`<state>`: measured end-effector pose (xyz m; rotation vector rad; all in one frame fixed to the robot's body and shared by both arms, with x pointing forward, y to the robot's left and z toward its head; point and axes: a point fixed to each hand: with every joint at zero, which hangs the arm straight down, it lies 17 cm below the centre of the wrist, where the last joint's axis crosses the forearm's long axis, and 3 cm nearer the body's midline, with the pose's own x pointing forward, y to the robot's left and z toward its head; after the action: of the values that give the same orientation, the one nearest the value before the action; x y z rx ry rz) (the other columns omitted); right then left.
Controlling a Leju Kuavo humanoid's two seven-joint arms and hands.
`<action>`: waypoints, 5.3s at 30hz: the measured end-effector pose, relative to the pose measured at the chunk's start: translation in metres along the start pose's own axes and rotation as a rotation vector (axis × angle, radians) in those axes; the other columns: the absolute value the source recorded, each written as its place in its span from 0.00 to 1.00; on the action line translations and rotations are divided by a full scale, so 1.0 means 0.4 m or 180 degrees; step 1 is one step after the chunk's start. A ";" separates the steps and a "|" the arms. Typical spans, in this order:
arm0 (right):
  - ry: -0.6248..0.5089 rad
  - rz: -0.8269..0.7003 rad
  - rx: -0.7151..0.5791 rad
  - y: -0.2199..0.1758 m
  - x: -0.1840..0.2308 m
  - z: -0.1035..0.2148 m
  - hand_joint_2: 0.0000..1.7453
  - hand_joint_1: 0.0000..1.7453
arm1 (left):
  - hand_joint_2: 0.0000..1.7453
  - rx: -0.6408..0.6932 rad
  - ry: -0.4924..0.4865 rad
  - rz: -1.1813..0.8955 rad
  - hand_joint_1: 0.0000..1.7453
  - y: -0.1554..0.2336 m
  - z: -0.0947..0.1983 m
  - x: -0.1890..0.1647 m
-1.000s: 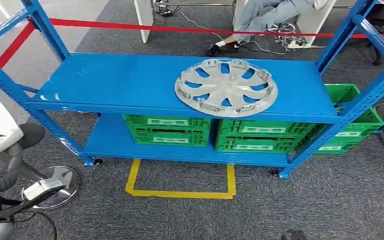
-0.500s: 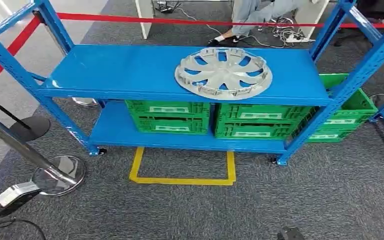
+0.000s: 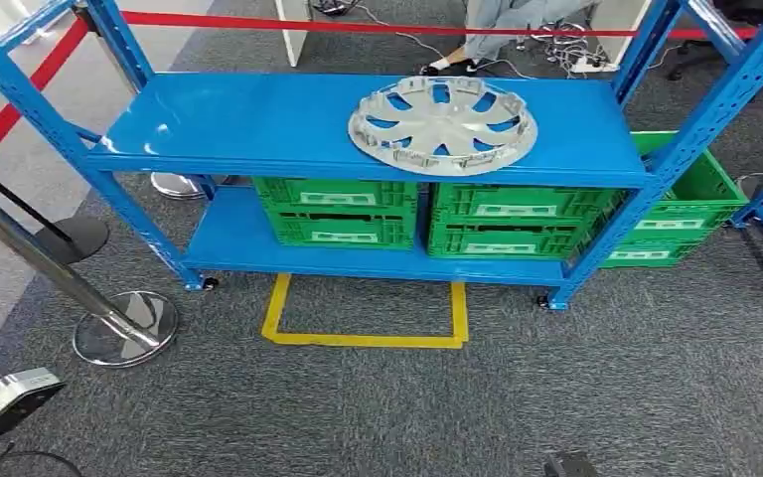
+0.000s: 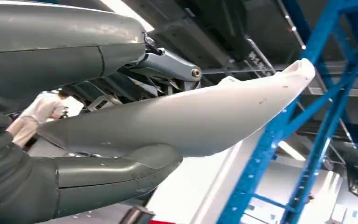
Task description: Take the parts from the cabinet and place them on the table.
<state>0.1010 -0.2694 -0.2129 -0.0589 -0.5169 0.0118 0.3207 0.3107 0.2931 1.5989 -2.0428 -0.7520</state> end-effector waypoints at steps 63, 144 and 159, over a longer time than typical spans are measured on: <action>0.0054 0.0055 0.0038 0.010 -0.012 -0.003 0.00 0.00 | 1.00 0.0055 0.0176 0.0169 1.00 0.015 0.002 -0.025; -0.0098 0.0344 0.0049 0.033 0.017 -0.015 0.00 0.00 | 1.00 0.0069 0.0151 0.0311 1.00 0.019 0.000 -0.003; -0.0065 0.0342 0.0075 0.035 0.005 -0.012 0.00 0.00 | 1.00 0.0075 0.0152 0.0316 1.00 0.021 -0.001 -0.004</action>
<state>0.1052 -0.2555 -0.2169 -0.0635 -0.5335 0.1238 0.3153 0.3136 0.2989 1.5012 -2.0868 -0.6504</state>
